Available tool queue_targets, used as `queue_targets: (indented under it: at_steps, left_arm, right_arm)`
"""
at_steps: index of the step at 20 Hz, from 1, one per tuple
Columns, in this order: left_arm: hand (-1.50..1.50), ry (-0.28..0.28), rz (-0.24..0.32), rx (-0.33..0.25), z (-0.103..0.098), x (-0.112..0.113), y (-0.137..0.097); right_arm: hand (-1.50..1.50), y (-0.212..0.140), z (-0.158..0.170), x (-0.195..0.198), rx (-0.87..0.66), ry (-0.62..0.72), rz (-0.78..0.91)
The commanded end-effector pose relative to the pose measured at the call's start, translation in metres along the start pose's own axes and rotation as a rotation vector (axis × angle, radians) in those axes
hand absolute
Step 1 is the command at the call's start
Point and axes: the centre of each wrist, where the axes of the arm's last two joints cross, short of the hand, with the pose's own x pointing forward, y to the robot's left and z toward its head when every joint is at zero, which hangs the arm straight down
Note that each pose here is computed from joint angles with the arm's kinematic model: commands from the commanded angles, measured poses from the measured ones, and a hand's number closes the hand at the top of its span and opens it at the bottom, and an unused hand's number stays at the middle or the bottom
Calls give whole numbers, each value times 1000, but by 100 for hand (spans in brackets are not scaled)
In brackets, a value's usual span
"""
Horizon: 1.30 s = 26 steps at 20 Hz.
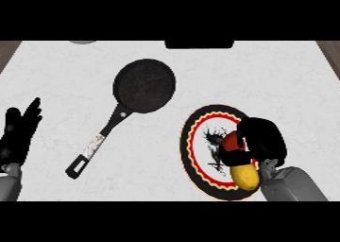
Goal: Pick the bell pepper from the plate and place it in the pan
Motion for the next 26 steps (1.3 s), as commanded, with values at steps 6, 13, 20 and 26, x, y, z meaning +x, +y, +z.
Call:
queue_targets:
  at_steps: [6,13,20,26]
  left_arm:
    - [0,-4,-4,23,1,-3,-1]
    - [0,-7,-7,-1,-4,10,0]
    - [0,-19,-11,-30,1,-13,-7]
    - [0,-31,-5,-35,0,14,-18]
  right_arm:
    - [150,-44,43,19,-480,-271,-163]
    - [150,-73,24,79,-496,-326,-231]
    - [150,-87,-9,134,-476,-299,-367]
    - [150,-80,-61,145,-422,-270,-455]
